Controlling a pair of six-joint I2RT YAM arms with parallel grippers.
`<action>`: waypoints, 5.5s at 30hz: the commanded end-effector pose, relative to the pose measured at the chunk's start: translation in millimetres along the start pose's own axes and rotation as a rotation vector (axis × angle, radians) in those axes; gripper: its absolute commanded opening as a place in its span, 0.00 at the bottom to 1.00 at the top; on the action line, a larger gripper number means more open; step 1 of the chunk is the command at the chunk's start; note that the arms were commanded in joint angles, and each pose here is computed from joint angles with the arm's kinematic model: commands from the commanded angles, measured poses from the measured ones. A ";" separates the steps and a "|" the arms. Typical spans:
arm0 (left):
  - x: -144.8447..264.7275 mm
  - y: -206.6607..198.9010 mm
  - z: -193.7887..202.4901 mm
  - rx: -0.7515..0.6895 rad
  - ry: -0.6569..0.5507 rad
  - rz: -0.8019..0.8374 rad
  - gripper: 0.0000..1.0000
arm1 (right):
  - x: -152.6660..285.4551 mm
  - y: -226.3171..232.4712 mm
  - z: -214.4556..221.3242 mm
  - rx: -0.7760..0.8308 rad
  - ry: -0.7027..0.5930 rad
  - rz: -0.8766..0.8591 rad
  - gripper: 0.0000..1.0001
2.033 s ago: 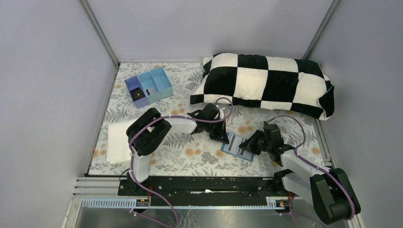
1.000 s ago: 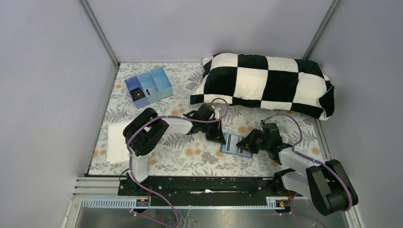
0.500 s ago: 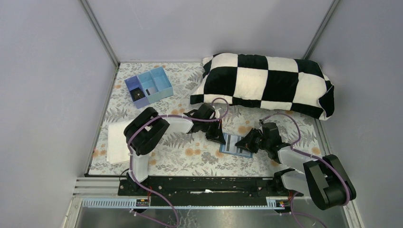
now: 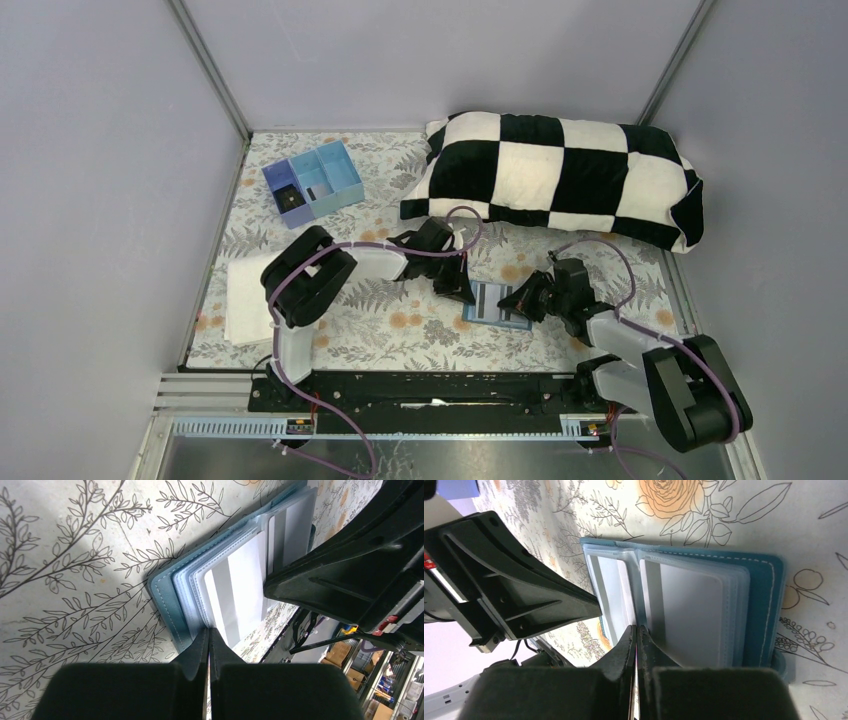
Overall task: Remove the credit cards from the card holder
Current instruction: Remove the credit card from the card holder.
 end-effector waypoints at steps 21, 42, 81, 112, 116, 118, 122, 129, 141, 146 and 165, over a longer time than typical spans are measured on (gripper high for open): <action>10.8 13.3 10.8 -0.023 -0.042 -0.107 0.00 | 16.0 -6.8 -0.8 0.039 -0.092 0.037 0.00; 22.5 12.1 5.5 -0.085 -0.037 -0.138 0.00 | 25.7 -16.2 -0.6 0.062 -0.148 0.066 0.00; -27.4 -46.1 -34.6 -0.183 -0.023 0.100 0.28 | 34.0 -20.3 0.4 0.060 -0.178 0.090 0.07; -12.0 -52.0 -32.5 -0.101 -0.106 0.159 0.25 | 33.0 -28.7 -2.2 0.041 -0.197 0.148 0.50; -16.9 -40.0 -24.8 -0.080 -0.074 0.101 0.25 | 33.6 -29.9 -1.5 0.035 -0.197 0.154 0.51; -19.0 -35.0 -20.0 -0.078 -0.060 0.083 0.25 | 34.0 -30.0 -1.4 0.035 -0.199 0.154 0.51; -24.3 -25.1 -12.5 -0.042 -0.048 0.054 0.23 | 34.9 -33.0 -2.3 0.024 -0.216 0.168 0.59; -33.1 -14.7 -5.4 -0.025 -0.020 0.025 0.22 | 36.8 -30.6 -4.1 0.028 -0.226 0.171 0.63; -28.0 -0.4 -13.4 -0.015 -0.050 -0.011 0.21 | 39.5 -8.3 -2.8 0.022 -0.185 0.104 0.63; -19.8 -13.9 -23.4 -0.043 -0.048 -0.001 0.20 | 42.3 -9.5 -7.5 0.031 -0.215 0.146 0.63; -41.1 -31.7 -27.2 -0.026 0.001 0.079 0.20 | 39.3 -20.6 -5.1 0.034 -0.208 0.169 0.62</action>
Point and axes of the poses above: each gripper's point midway between its finger pads, its own x axis back along the fingers, its own y axis along the line the jaws close on, z = x × y, the point moved 5 cm from there along x, back along the fingers, and after that the axes turned 12 degrees about -x, right-handed, at the moved point
